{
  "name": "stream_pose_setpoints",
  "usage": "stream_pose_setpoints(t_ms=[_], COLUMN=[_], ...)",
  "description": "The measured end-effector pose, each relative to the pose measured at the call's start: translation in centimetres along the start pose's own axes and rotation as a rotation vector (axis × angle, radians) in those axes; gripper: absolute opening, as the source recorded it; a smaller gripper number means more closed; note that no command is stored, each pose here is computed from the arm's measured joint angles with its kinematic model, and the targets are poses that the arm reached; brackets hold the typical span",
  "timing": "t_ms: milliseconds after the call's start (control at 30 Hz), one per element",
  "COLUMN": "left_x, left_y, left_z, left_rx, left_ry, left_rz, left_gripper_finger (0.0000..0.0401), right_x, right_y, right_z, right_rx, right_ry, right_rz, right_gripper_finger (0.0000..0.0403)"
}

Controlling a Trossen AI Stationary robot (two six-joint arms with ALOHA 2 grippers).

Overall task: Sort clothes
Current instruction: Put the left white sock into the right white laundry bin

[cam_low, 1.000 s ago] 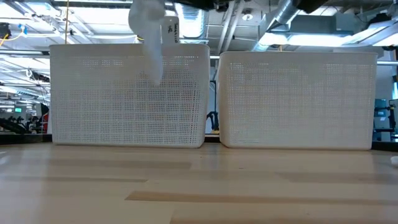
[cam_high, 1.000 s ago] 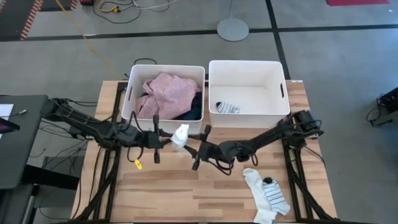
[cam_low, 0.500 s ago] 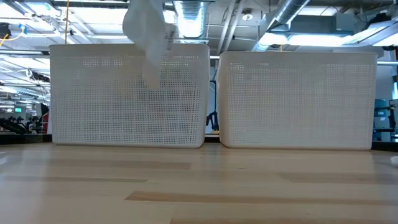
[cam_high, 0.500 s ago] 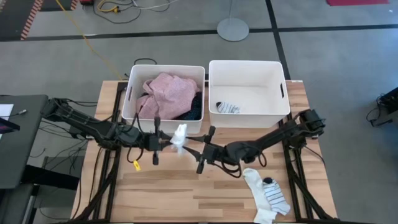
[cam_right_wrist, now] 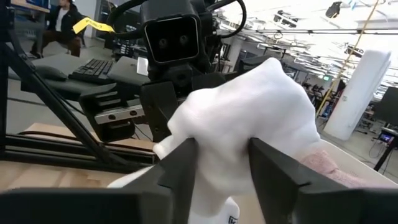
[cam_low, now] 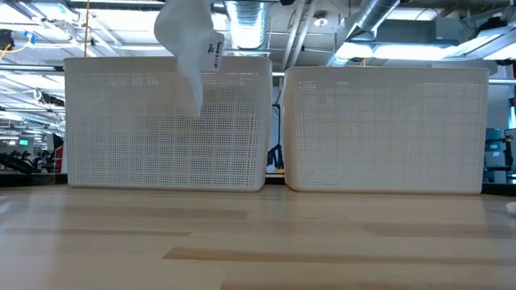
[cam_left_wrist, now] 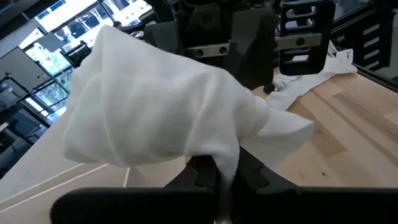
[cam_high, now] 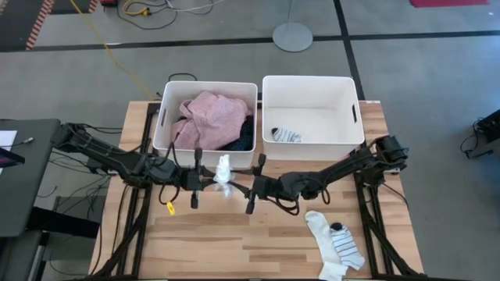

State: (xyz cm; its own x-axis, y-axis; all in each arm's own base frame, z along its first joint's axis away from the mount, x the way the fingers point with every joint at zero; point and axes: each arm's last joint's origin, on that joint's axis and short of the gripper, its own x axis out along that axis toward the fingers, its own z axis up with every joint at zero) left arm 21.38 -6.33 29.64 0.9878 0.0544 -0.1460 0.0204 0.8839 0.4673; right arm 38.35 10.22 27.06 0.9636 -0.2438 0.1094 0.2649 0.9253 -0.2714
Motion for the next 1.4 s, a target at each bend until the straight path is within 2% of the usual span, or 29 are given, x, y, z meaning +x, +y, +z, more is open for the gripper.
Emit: stream_pose_setpoints(t_ms=[100, 267, 333, 900, 1100, 1233, 1400], left_x=[0.0, 0.0, 0.0, 0.0, 0.0, 0.0, 0.0], left_y=[0.0, 0.0, 0.0, 0.0, 0.0, 0.0, 0.1], left_z=[0.0, 0.0, 0.0, 0.0, 0.0, 0.0, 0.0], left_rx=[-0.001, 0.001, 0.002, -0.012, -0.017, -0.017, -0.018], left_ry=[0.000, 0.001, 0.001, -0.002, -0.001, 0.000, 0.009], left_rz=[0.000, 0.000, -0.001, 0.000, 0.001, 0.001, 0.025], left_gripper_finger=[0.0005, 0.0005, 0.0005, 0.0022, 0.0026, 0.0049, 0.0101], right_x=[0.0, 0.0, -0.1, -0.3, -0.8, -1.2, -2.0], right_y=[0.0, 0.1, 0.2, 0.6, 0.1, -0.6, -1.2], right_z=[0.0, -0.2, -0.2, 0.0, 1.2, 2.4, 3.9], right_rx=[-0.002, -0.022, -0.042, -0.105, -0.135, -0.158, -0.197], right_ry=[0.000, 0.017, 0.019, 0.011, -0.016, -0.029, -0.045], right_rz=[0.000, 0.008, 0.012, 0.016, 0.005, -0.015, -0.042], right_gripper_finger=[0.0127, 0.0026, 0.0011, 0.0001, 0.0000, 0.0000, 0.0000])
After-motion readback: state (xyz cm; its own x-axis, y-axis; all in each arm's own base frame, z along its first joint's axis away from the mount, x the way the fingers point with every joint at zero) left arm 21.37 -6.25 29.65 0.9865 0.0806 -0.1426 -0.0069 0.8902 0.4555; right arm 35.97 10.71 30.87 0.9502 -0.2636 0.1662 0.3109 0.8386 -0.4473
